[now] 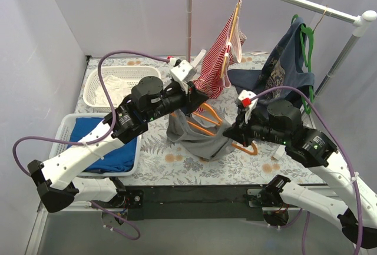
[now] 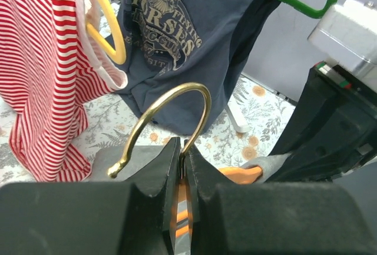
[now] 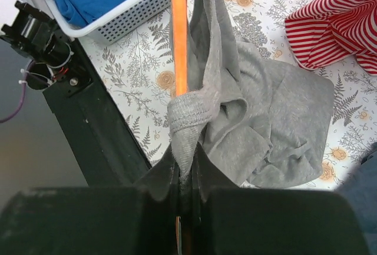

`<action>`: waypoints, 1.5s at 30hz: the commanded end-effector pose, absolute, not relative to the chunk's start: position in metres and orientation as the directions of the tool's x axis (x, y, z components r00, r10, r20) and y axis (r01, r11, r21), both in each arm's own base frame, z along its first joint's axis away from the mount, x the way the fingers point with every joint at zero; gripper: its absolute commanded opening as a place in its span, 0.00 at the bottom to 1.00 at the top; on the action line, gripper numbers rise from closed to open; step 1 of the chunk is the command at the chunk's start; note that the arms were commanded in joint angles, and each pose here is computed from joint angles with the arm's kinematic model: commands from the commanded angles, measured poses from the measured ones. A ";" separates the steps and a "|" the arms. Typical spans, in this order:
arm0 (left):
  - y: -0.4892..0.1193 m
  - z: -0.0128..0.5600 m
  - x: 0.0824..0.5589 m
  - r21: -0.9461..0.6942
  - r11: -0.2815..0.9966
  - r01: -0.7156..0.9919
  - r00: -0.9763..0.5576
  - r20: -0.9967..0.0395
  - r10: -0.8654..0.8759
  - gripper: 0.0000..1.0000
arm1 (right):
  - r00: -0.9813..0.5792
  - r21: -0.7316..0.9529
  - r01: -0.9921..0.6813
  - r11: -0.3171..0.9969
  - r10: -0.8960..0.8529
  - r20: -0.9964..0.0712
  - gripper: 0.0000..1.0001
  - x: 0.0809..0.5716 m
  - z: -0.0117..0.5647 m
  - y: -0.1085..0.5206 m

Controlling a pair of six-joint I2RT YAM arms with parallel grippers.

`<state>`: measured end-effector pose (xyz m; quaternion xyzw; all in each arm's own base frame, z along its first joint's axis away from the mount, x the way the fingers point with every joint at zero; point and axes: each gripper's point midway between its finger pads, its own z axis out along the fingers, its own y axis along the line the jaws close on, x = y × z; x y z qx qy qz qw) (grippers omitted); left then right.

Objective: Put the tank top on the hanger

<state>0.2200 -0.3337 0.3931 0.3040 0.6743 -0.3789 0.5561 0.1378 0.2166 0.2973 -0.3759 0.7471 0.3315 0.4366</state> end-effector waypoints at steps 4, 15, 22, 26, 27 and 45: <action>-0.337 0.408 0.228 -0.219 0.545 0.809 -0.189 -0.976 -0.113 0.65 | -0.335 0.198 -0.827 0.526 -0.178 -0.925 0.01 0.136 0.303 0.212; -0.315 0.425 0.186 -0.153 0.431 0.890 -0.115 -0.987 -0.112 0.98 | -0.395 0.245 -0.764 0.597 -0.133 -0.909 0.01 0.116 0.313 0.178; -0.300 0.438 0.165 -0.129 0.383 0.915 -0.081 -0.987 -0.137 0.98 | -0.441 0.262 -0.679 0.686 -0.095 -0.893 0.01 0.110 0.327 0.149; -0.293 0.439 0.164 -0.137 0.398 0.907 -0.079 -0.984 -0.159 0.98 | -0.472 0.282 -0.613 0.739 -0.056 -0.880 0.01 0.099 0.344 0.123; -0.293 0.437 0.163 -0.137 0.397 0.907 -0.079 -0.984 -0.159 0.98 | -0.488 0.304 -0.600 0.740 -0.037 -0.872 0.01 0.094 0.349 0.120; -0.278 0.420 0.150 -0.188 0.392 0.901 -0.130 -0.977 -0.170 0.98 | -0.478 0.325 -0.444 0.835 0.086 -0.874 0.01 0.080 0.375 0.065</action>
